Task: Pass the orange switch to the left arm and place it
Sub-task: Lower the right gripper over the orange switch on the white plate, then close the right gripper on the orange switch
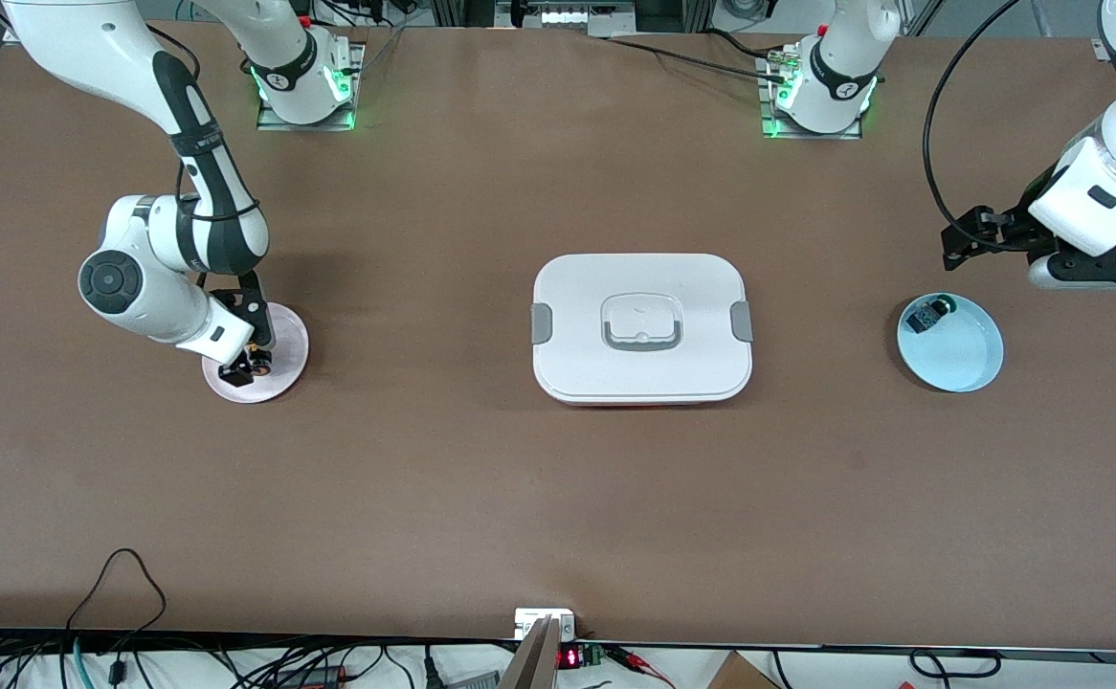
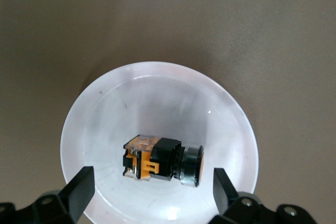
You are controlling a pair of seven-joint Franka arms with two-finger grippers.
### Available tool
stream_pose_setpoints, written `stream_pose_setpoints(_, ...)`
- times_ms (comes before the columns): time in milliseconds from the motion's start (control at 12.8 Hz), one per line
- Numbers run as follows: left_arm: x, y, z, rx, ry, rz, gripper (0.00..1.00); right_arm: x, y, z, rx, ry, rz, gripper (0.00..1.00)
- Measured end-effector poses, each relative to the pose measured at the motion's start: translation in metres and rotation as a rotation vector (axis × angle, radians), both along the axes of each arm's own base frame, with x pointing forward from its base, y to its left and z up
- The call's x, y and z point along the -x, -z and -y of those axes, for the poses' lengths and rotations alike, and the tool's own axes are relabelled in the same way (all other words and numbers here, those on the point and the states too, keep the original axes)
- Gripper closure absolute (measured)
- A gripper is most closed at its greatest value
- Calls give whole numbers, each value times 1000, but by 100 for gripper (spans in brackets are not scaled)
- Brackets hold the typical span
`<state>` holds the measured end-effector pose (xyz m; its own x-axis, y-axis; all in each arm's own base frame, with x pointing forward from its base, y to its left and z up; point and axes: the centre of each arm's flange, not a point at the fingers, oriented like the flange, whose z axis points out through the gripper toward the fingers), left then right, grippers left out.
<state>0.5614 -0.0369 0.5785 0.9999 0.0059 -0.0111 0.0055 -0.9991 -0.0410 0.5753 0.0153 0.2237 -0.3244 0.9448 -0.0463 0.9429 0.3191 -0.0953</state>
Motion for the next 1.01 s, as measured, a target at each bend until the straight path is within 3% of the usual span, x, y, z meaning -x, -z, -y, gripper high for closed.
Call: stream_pose_setpoints(1015,0,0,0,0,0,0,0,2,21,4,-23,41,14,0)
